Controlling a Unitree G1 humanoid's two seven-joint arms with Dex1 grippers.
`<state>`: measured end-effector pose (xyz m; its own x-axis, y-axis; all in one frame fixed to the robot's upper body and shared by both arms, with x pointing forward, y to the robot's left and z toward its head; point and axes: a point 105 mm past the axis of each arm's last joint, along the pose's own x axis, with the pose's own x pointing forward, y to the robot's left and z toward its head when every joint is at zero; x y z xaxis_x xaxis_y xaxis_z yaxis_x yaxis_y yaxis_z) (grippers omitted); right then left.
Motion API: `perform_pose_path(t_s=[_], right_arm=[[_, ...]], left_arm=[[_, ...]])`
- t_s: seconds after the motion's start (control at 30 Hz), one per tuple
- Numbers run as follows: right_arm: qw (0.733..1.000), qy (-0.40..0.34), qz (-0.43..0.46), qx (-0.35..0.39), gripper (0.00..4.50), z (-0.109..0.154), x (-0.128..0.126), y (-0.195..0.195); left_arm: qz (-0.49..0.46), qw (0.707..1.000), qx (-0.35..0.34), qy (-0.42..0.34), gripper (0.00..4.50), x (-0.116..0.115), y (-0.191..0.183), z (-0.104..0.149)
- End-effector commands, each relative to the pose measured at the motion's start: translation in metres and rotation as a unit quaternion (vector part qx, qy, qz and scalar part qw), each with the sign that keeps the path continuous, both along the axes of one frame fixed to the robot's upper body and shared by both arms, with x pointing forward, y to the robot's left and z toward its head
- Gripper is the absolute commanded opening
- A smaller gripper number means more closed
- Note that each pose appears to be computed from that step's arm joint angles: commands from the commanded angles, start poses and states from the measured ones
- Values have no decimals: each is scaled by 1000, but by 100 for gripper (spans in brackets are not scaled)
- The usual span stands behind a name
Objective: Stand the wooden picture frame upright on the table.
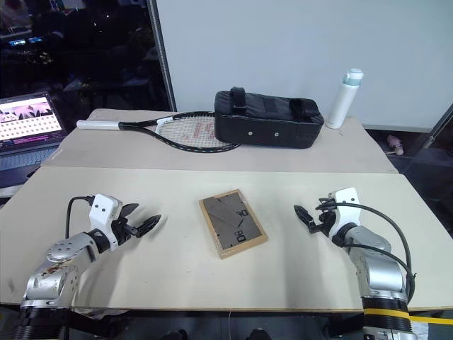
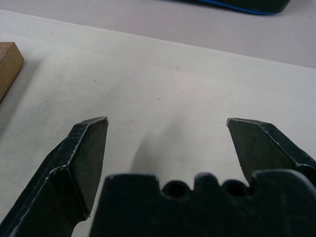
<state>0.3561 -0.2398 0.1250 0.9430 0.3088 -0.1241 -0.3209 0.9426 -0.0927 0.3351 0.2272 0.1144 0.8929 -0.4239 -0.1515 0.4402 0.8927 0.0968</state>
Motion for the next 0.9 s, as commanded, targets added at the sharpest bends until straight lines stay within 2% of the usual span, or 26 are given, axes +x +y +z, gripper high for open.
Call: perform_pose_path(t_s=[0.03,0.07,0.13,0.17,0.23,0.43,0.53,0.7,0.8,0.9], right_arm=[[996,-35,47,-62,450,24,5,4],[991,-33,76,-106,450,28,7,7],[978,-31,107,-174,397,31,14,8],[975,-26,120,-184,365,28,17,11],[964,-15,141,-226,307,19,28,19],[943,16,199,-265,96,-4,45,42],[934,10,241,-265,6,-8,45,61],[910,11,333,-246,6,-20,27,97],[892,16,393,-222,6,-25,6,121],[871,25,447,-201,6,-27,-23,142]], left_arm=[[-40,999,-12,14,424,-7,-6,13],[-76,996,-11,47,397,-15,-12,12],[-124,988,2,97,335,-25,-22,8],[-129,986,3,107,287,-25,-27,9],[-138,982,6,127,220,-22,-45,7],[-156,973,30,167,0,-13,-93,-5],[-165,965,117,165,0,-11,-101,-16],[-176,967,108,153,0,1,-123,-12],[-180,966,106,155,0,2,-126,-13],[-173,964,118,163,0,-3,-114,-17]])
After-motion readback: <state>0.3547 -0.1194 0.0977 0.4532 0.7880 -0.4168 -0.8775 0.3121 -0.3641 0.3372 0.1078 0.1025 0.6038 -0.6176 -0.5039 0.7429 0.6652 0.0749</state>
